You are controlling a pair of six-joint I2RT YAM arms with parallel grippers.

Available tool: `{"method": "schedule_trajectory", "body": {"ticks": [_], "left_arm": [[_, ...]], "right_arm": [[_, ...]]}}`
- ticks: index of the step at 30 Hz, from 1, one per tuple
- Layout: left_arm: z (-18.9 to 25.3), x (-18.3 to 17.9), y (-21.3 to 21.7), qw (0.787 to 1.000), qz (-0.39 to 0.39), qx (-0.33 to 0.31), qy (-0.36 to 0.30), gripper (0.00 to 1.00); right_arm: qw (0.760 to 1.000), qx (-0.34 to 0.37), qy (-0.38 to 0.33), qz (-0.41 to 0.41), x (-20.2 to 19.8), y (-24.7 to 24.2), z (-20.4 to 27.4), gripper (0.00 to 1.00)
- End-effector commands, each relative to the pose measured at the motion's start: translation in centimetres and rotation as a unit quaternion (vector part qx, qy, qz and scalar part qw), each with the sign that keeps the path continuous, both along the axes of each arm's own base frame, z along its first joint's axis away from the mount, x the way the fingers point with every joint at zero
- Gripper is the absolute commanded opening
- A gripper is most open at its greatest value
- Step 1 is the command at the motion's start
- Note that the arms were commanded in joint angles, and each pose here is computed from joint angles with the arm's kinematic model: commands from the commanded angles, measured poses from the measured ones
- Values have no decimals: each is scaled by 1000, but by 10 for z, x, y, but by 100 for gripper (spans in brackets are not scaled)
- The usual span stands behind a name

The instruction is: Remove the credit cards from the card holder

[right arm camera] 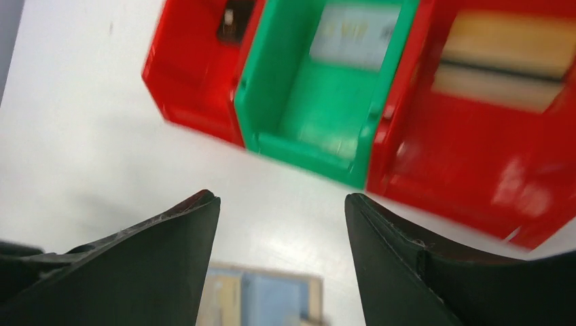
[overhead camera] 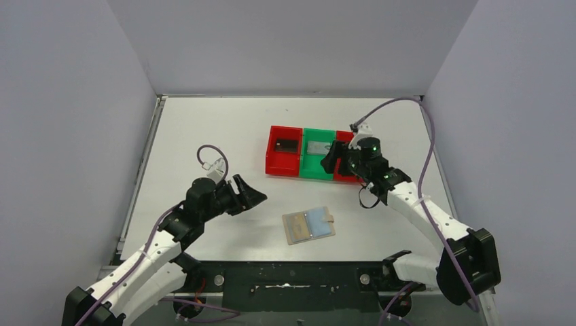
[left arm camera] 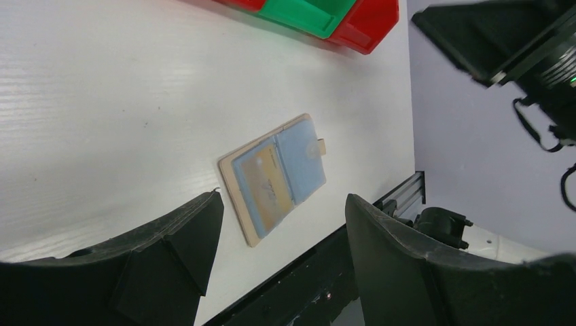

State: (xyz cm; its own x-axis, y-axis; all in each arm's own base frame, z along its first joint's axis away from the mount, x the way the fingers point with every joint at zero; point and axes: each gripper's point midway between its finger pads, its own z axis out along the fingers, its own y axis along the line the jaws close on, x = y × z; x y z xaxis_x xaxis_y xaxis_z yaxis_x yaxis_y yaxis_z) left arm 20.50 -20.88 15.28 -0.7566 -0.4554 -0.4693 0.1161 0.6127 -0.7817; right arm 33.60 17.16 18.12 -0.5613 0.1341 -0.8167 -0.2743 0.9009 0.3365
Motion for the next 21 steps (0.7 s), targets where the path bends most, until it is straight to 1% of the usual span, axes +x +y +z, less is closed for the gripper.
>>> {"method": "schedule_trajectory", "body": {"ticks": [1,4,6,9,16,21], "left_arm": [[11,8,-4,1000,6,-17,-9,66],[6,8,-7,1000,-1,-15,1,66],[2,7,-8,1000,-5,-10,8,66],[-4,7,-9,1000,-8,-6,18,66],[-13,4,-16,999,-28,-6,39,64],[-18,0,-22,997,-54,0,49,60]], "right_arm": [[980,118,162,-19,-61,39,-48,68],[976,119,184,-21,-86,55,-68,67],[973,118,201,-8,-102,67,-79,66],[970,99,221,-3,-119,75,-95,66],[963,88,251,36,-142,97,-112,63],[956,92,273,45,-155,103,-124,56]]}}
